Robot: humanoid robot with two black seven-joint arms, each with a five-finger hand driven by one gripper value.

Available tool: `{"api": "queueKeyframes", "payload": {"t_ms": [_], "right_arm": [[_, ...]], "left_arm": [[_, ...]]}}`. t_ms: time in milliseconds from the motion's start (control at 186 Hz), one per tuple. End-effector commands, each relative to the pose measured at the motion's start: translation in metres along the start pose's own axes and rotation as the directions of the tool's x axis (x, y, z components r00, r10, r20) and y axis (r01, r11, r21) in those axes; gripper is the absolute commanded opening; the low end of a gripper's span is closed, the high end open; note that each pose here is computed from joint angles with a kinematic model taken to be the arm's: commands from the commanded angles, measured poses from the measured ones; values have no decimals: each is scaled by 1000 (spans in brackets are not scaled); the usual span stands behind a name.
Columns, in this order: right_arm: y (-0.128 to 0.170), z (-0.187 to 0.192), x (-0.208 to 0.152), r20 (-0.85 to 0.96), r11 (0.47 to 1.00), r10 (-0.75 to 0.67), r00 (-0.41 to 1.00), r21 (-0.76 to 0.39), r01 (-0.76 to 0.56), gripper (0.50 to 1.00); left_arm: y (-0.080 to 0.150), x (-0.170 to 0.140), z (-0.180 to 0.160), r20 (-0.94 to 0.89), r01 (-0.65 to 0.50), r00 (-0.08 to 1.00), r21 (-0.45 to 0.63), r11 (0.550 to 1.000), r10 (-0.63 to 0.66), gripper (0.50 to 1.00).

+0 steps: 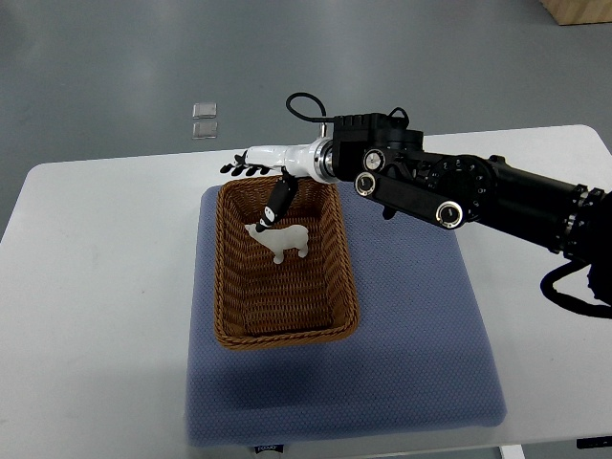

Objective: Place white bear in brown basket with right hand

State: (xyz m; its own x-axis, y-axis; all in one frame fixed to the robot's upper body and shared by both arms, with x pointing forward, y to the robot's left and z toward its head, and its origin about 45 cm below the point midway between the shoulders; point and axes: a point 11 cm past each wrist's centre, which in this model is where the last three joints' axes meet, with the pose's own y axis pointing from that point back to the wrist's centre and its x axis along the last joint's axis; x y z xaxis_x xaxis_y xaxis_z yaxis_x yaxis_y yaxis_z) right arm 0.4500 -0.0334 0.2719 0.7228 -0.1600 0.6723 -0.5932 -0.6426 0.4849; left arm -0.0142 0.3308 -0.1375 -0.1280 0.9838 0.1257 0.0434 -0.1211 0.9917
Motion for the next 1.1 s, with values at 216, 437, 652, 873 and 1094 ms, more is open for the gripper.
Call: {"api": "queueKeyframes", "payload": {"t_ms": [216, 437, 652, 873, 1094], "right_arm": [[58, 35, 88, 328, 961, 243, 913, 47, -273, 915], [90, 107, 84, 721, 838, 359, 592, 30, -544, 913], [101, 155, 55, 980, 746, 170, 101, -61, -663, 913], [104, 201, 24, 956, 711, -14, -293, -197, -675, 928], [103, 216, 10, 921, 647, -29, -389, -279, -709, 930]], "left_arm": [[0, 0, 0, 1, 1, 1000, 0, 1000, -1, 1000], [0, -1, 0, 3, 2, 1000, 1, 1000, -2, 1000], [0, -1, 0, 5, 2, 1000, 1, 1000, -2, 1000], [0, -1, 0, 3, 2, 1000, 1, 1000, -2, 1000], [0, -1, 0, 3, 4, 1000, 1, 1000, -4, 1000]]}}
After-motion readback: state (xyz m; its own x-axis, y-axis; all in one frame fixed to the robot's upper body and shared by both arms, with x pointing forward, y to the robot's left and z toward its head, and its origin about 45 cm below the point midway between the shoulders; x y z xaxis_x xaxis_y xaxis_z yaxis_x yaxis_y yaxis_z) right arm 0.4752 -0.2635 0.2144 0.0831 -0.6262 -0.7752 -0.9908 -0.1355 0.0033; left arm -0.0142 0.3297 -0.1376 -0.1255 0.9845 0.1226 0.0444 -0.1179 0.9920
